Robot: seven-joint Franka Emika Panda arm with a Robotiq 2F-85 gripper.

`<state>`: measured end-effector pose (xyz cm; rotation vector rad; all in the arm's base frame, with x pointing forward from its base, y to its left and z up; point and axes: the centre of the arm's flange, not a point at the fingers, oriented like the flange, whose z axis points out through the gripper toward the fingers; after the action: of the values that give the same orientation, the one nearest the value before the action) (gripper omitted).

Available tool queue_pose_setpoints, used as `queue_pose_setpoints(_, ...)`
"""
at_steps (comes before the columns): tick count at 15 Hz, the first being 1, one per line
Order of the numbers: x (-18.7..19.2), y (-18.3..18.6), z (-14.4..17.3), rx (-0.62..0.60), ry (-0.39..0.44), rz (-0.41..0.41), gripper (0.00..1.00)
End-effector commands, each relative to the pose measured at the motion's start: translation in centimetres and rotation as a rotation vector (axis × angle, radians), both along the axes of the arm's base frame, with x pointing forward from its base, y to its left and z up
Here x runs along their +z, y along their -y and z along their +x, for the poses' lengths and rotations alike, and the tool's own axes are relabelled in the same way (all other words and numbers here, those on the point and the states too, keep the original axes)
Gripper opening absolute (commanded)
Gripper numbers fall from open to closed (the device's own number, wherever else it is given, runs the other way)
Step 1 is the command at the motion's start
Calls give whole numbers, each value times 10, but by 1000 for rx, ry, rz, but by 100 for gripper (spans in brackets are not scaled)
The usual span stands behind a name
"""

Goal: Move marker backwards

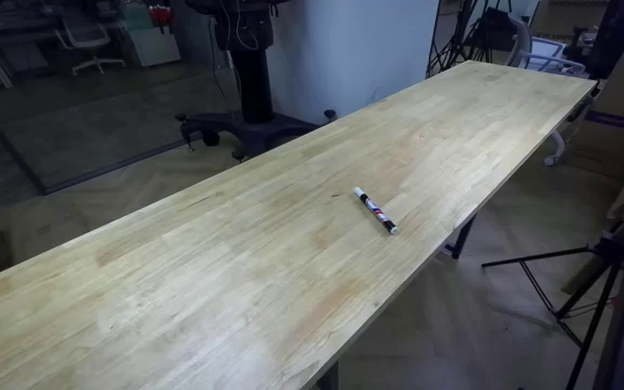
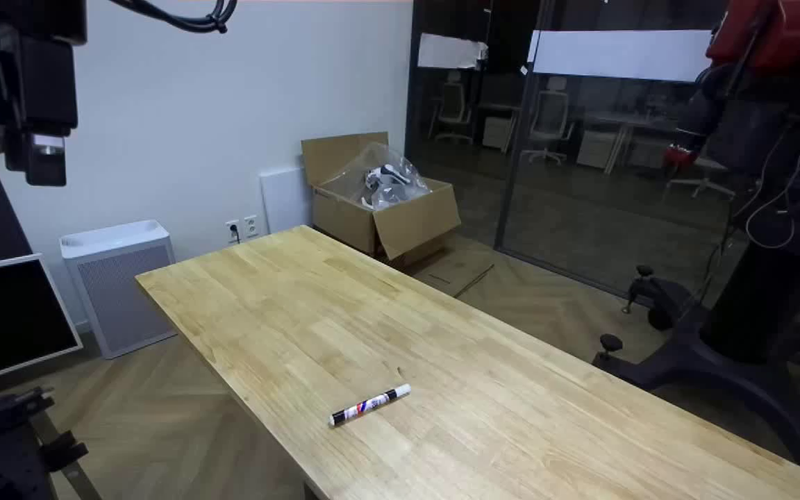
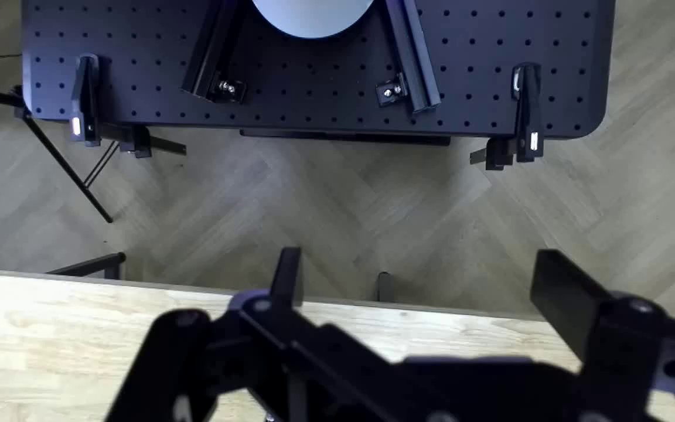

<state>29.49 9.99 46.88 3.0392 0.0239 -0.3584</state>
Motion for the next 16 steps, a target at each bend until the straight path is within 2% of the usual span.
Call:
queue_pose_setpoints(1,0,0,0,0,0,0,100)
queue_pose_setpoints(14,0,0,0,0,1,0,100)
queue_pose_setpoints(16,0,11,7,-48,66,-26,100)
